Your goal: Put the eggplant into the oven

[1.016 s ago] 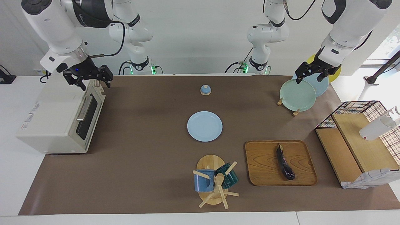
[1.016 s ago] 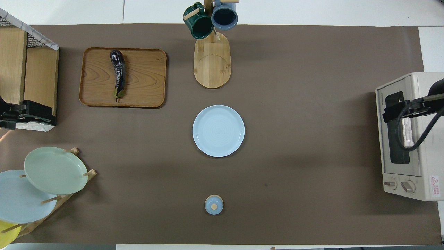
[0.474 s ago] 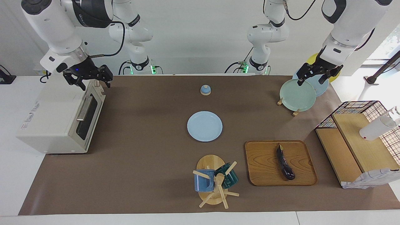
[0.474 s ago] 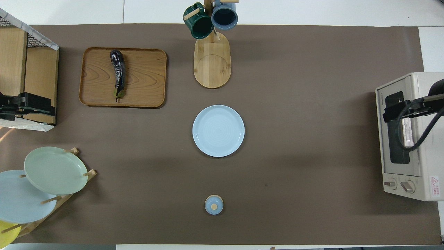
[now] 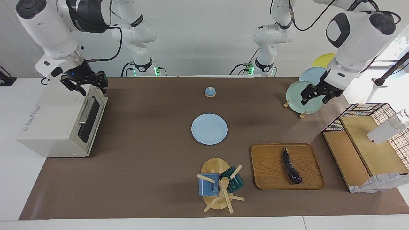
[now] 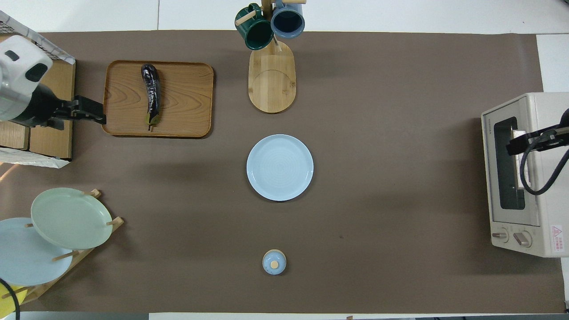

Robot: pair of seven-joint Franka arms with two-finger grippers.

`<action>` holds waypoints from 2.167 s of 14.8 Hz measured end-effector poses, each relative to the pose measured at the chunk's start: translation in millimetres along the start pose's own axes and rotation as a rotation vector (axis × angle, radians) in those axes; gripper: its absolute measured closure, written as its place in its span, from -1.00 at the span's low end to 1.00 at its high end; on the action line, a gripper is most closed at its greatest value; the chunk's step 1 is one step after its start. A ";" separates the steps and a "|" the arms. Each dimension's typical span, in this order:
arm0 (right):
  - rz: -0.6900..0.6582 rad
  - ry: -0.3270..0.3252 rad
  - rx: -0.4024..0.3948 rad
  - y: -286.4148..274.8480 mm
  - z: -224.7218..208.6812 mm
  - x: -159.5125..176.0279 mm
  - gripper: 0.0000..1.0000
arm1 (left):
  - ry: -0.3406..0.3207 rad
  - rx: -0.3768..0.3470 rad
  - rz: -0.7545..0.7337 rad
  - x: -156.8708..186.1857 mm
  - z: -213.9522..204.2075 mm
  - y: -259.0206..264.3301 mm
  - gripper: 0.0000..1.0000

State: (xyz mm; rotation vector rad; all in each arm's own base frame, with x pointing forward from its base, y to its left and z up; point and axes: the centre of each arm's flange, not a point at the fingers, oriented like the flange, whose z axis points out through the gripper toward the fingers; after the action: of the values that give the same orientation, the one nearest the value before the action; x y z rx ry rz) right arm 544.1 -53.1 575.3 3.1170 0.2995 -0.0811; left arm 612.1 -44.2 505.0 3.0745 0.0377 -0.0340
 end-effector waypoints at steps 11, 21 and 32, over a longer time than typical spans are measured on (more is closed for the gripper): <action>0.056 -0.036 -0.152 31.5 86.0 -10.4 0.98 | 0.045 -0.030 0.063 82.1 149.5 27.2 -1.00; 0.051 -0.011 -0.159 34.4 109.4 -13.5 0.98 | 0.094 -0.002 0.153 82.1 195.0 44.0 -0.97; 0.043 0.037 -0.106 -30.9 150.3 -0.6 0.98 | 0.101 0.000 0.158 77.2 202.1 41.4 -0.20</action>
State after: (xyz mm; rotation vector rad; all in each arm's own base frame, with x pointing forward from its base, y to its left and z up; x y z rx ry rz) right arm 530.0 -25.0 425.0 3.0207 0.2287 -0.0064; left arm 686.1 -97.2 304.4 3.0657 -0.1996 0.1291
